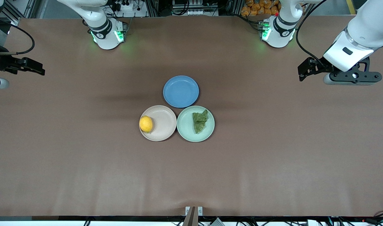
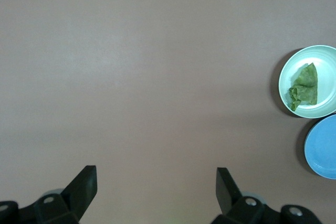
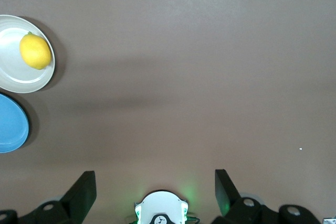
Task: Pick lemon and lettuce from plates
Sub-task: 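Move the left gripper toward the green plate with lettuce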
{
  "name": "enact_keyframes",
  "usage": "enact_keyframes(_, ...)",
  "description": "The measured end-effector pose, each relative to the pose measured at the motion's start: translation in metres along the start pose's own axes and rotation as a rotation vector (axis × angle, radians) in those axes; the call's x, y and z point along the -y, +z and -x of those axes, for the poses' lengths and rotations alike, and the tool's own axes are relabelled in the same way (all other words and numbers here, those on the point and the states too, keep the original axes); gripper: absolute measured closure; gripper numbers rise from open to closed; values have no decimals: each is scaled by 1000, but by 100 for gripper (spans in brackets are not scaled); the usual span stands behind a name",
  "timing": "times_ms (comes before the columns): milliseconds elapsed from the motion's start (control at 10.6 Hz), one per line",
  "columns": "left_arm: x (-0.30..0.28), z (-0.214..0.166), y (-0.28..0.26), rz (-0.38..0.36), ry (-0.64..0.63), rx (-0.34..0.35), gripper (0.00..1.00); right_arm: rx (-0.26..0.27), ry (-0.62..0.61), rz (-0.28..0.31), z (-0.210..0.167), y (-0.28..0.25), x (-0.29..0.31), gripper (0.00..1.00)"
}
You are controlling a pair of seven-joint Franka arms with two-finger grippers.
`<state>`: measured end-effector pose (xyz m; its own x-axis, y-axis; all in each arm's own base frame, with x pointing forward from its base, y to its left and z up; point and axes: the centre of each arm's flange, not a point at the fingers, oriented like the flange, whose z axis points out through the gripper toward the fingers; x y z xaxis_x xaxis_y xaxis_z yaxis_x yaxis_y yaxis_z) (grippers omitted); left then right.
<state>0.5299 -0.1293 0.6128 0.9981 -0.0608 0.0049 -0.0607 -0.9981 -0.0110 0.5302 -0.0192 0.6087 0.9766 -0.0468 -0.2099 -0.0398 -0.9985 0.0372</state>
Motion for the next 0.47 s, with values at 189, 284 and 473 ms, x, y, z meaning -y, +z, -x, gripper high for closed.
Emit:
enact_keyframes(189,-1,0,0,0,2,1,0,-1,-4,1,0,0,2,0)
enact_keyframes(284,-2,0,0,0,4,2,0,-1,-9,1,0,0,5,0)
enact_keyframes(473,-3,-1,3,-1,6,8,0,-3,-12,2,0,0,7,0)
